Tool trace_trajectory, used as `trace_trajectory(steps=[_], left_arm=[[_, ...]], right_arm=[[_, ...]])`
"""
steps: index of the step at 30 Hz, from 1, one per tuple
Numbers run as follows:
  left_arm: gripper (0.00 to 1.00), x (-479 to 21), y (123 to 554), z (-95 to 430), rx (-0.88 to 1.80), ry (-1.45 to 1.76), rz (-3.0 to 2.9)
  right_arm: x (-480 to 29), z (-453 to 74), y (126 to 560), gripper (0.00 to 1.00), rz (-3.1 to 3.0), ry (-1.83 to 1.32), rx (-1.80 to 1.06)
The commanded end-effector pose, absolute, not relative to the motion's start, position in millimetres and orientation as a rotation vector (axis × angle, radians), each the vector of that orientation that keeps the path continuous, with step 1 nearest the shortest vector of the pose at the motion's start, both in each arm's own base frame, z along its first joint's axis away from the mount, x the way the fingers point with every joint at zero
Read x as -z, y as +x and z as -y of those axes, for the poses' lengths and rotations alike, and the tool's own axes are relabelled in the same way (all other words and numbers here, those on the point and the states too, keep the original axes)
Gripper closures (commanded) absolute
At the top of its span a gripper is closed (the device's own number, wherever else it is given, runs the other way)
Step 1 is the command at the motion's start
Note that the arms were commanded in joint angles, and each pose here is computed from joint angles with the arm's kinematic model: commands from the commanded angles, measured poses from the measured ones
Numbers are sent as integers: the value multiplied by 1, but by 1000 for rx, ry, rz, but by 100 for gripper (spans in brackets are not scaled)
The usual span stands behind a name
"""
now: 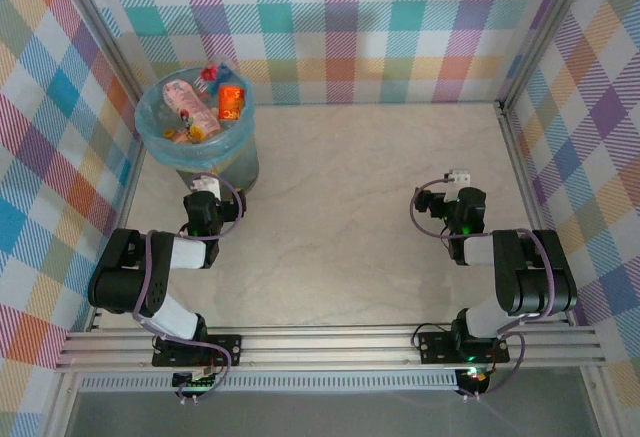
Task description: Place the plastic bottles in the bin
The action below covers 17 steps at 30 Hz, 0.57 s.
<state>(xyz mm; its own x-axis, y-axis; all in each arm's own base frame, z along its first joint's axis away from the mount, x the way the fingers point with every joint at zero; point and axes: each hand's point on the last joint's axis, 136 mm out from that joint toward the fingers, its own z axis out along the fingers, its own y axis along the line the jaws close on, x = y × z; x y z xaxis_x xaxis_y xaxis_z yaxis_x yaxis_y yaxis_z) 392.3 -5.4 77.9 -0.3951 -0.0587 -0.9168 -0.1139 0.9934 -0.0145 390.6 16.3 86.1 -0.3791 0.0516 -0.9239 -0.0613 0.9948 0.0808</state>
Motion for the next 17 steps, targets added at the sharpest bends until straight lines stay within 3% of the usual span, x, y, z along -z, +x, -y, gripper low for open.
trace_trajectory(steps=[1,17], left_arm=[[0,-80,397,5,-44,-131,-1978],[0,-81,397,5,-47,-127,-1975]], right_arm=[[-93,-14,397,0,-1938,14,-123],[-92,-13,396,0,-1939,13,-121]])
